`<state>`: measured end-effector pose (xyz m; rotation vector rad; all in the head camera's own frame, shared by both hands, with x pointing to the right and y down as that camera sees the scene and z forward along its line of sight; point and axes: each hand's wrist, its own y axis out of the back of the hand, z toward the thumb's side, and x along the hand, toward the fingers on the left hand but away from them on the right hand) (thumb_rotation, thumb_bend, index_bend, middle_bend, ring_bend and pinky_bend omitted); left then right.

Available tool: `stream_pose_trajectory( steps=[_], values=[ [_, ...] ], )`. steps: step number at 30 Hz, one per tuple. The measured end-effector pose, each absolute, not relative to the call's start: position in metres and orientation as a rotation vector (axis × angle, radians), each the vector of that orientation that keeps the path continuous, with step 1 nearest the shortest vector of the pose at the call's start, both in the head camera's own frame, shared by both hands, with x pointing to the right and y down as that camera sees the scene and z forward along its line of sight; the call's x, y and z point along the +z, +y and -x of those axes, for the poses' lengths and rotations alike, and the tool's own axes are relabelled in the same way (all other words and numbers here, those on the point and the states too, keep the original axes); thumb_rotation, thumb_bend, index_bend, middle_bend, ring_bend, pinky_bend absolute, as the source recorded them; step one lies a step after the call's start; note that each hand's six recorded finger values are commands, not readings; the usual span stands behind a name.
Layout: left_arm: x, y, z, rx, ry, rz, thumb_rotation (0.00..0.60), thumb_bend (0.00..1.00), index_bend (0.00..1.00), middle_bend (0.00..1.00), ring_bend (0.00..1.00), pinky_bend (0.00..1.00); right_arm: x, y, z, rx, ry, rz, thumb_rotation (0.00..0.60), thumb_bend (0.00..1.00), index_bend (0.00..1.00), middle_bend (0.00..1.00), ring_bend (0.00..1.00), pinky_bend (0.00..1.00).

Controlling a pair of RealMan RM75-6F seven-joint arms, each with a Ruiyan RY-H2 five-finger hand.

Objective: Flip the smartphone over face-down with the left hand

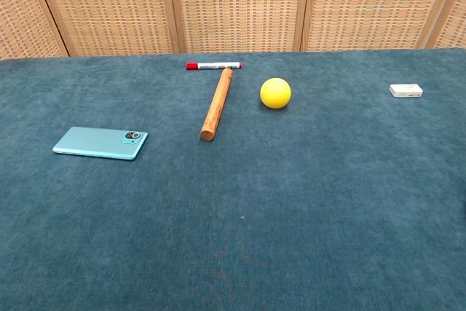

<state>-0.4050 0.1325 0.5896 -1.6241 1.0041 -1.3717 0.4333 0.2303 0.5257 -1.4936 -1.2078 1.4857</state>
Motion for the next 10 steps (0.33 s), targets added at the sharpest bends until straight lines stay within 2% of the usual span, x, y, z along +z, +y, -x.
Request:
stream_pose_trajectory(
  steps=[5, 10],
  values=[
    [0.557, 0.184, 0.426, -1.429, 1.016, 1.612, 0.6, 0.0, 0.0, 0.0, 0.0, 0.0, 0.521, 0.231, -0.434, 1.476, -1.214, 1.482, 0.6, 0.0, 0.0, 0.0, 0.0, 0.0],
    [0.548, 0.204, 0.43, -1.432, 1.041, 1.63, 0.6, 0.0, 0.0, 0.0, 0.0, 0.0, 0.518, 0.231, -0.433, 1.465, -1.219, 1.48, 0.6, 0.0, 0.0, 0.0, 0.0, 0.0]
  ],
)
